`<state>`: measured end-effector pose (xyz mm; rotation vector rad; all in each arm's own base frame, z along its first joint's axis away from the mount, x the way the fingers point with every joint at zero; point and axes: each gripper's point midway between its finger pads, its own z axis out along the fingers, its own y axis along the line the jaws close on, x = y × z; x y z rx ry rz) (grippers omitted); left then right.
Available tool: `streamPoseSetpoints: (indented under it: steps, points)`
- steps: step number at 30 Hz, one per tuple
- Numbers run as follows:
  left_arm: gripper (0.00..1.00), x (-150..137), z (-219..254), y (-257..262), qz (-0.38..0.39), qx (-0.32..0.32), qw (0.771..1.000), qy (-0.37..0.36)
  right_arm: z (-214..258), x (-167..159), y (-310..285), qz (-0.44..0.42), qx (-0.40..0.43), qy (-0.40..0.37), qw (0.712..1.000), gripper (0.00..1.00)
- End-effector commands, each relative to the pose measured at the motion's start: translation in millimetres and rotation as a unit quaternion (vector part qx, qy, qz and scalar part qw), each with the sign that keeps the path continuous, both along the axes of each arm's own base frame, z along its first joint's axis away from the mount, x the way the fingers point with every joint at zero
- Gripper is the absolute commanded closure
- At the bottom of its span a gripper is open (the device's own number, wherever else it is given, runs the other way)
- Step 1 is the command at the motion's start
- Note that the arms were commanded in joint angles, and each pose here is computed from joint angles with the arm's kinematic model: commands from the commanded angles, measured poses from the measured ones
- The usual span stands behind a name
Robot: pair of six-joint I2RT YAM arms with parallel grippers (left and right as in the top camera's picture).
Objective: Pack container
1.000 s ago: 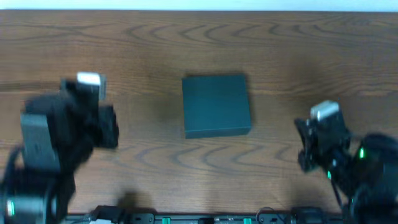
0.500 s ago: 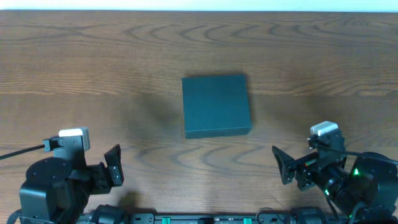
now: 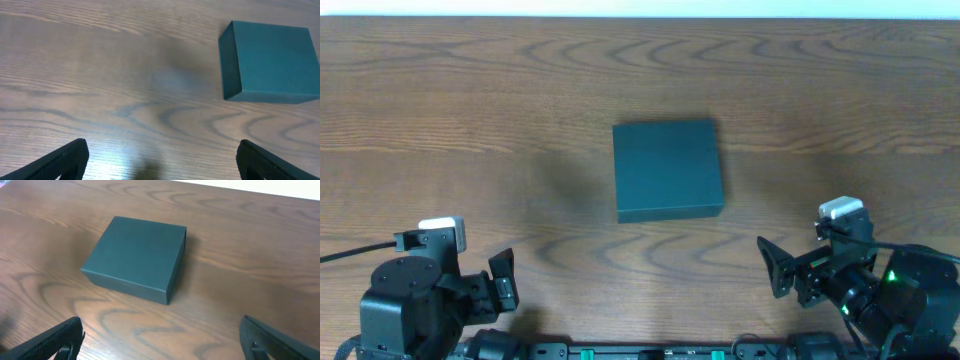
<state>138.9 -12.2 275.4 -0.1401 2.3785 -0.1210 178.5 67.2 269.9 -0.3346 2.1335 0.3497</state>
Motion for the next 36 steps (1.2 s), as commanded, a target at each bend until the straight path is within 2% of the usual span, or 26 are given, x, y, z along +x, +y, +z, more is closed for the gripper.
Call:
streamPoseSetpoints:
  steps: [1, 4, 6, 10, 13, 26, 36]
  points:
    - [0.05, 0.9, -0.8, 8.7, 0.012, 0.024, 1.000, -0.001, -3.4, -0.1, 1.2, 0.000, 0.003, 0.008, 1.000, 0.01]
    - [0.05, -1.7, 4.0, 14.4, 0.026, 0.027, 0.999, -0.021, -3.4, -0.1, 1.3, 0.000, 0.003, 0.008, 1.000, 0.01]
    - [0.05, -1.4, 9.9, 27.0, 0.063, 0.035, 0.996, -0.049, -3.4, -0.1, 1.2, 0.000, 0.003, 0.008, 1.000, 0.01]
    - [0.05, 0.9, 13.9, 54.1, 0.142, 0.058, 0.982, -0.114, -3.4, -0.1, 1.2, 0.000, 0.003, 0.008, 1.000, 0.01]
    - [0.05, 1.2, 1.0, 63.0, 0.164, 0.071, 0.973, -0.144, -3.4, -0.1, 1.3, 0.000, 0.003, 0.008, 1.000, 0.01]
    - [0.04, 23.7, -94.2, 68.9, 0.176, 0.077, 0.964, -0.184, -3.4, -0.1, 1.2, 0.000, 0.003, 0.008, 1.000, 0.01]
    - [0.05, 60.8, -138.8, 55.6, 0.141, 0.050, 0.969, -0.199, -3.4, -0.1, 1.2, 0.000, 0.003, 0.008, 1.000, 0.01]
